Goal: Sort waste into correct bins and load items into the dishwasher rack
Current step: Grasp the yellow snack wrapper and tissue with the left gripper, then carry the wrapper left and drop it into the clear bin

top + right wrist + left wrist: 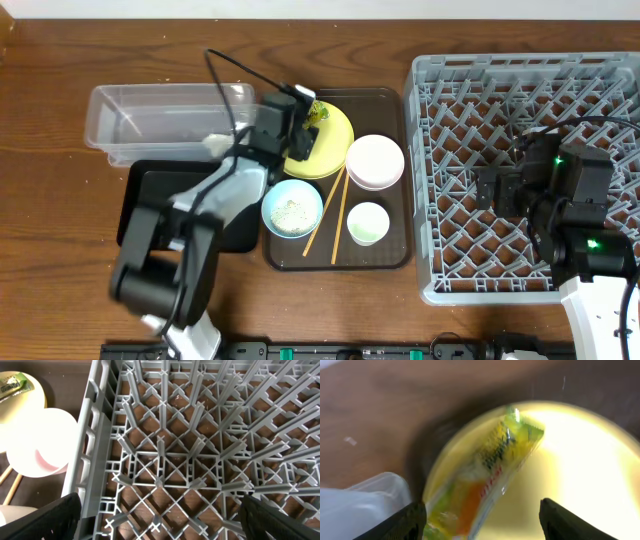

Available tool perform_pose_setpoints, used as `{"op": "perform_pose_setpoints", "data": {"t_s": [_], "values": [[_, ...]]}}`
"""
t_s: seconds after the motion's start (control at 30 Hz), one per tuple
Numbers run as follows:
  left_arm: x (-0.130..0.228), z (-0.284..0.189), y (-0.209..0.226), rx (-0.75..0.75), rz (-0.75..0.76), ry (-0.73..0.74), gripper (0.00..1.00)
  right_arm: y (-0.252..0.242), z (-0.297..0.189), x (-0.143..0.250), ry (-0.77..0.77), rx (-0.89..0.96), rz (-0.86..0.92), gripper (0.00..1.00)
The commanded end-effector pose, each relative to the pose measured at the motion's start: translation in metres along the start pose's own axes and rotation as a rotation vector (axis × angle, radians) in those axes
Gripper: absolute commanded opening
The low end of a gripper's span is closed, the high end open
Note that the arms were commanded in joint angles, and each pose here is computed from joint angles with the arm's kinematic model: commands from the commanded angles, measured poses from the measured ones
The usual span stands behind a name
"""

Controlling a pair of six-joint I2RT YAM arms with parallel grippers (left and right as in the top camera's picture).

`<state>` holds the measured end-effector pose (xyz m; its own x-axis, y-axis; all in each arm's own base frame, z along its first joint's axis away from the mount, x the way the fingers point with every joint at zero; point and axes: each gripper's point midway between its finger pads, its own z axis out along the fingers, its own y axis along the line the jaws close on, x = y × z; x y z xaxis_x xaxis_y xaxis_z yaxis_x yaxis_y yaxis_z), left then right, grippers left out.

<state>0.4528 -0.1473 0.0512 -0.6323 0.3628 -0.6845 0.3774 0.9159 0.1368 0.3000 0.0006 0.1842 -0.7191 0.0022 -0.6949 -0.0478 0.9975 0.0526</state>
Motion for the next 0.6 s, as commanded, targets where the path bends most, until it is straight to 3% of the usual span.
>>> {"op": "perform_pose_setpoints", "data": {"t_s": [0.0,0.2,0.57], "values": [[-0.018,0.013,0.004,-0.004,0.048,0.011,0.74,-0.003,-0.006,-0.007,-0.021,0.012,0.015,0.99],[-0.032,0.028,0.005,-0.003,0.049,0.018,0.74,-0.003,-0.006,-0.007,-0.019,0.012,0.016,0.99],[0.008,0.056,-0.005,0.017,0.059,0.121,0.74,-0.003,-0.006,-0.007,-0.019,0.012,0.016,0.99]]}}
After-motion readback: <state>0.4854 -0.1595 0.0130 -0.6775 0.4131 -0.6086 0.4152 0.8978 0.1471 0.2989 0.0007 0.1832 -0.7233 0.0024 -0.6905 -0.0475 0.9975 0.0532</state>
